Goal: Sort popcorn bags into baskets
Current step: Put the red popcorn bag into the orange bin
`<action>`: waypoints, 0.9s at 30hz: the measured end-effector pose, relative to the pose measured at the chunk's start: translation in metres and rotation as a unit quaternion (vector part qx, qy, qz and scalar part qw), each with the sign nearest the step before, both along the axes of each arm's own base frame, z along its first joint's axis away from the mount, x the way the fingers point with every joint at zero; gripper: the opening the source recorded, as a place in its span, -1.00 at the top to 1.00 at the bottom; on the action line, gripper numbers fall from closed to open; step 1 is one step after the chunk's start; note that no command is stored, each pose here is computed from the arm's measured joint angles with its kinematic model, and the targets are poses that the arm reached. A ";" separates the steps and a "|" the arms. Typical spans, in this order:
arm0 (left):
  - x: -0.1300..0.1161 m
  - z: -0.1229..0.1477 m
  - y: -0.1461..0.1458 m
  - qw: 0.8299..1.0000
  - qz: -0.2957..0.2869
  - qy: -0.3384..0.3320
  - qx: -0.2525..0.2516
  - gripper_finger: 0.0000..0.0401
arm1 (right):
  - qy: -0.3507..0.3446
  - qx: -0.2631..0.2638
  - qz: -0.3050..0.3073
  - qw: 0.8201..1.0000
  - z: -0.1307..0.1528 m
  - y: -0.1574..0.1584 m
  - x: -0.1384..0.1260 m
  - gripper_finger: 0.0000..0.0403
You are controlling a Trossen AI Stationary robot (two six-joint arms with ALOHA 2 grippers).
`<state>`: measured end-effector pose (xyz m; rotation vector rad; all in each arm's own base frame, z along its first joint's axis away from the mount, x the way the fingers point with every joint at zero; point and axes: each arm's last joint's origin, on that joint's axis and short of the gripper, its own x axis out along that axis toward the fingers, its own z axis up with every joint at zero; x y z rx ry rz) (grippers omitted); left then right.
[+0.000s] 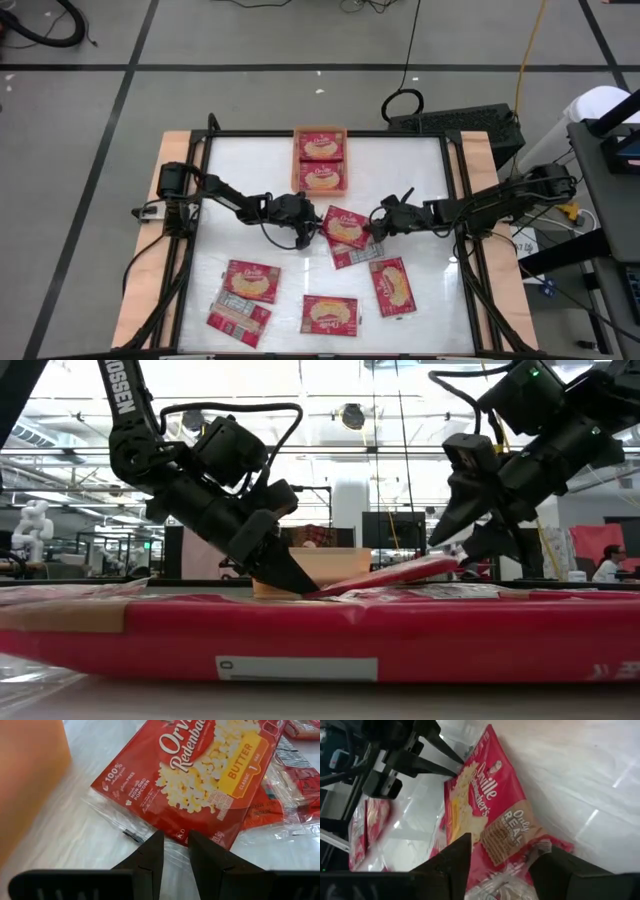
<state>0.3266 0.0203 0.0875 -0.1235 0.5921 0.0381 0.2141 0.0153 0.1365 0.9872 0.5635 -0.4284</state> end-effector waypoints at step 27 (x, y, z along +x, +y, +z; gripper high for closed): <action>-0.028 0.067 0.004 1.000 0.006 0.015 0.017 0.55 | -0.100 -0.140 0.061 0.983 0.018 -0.026 0.014 0.98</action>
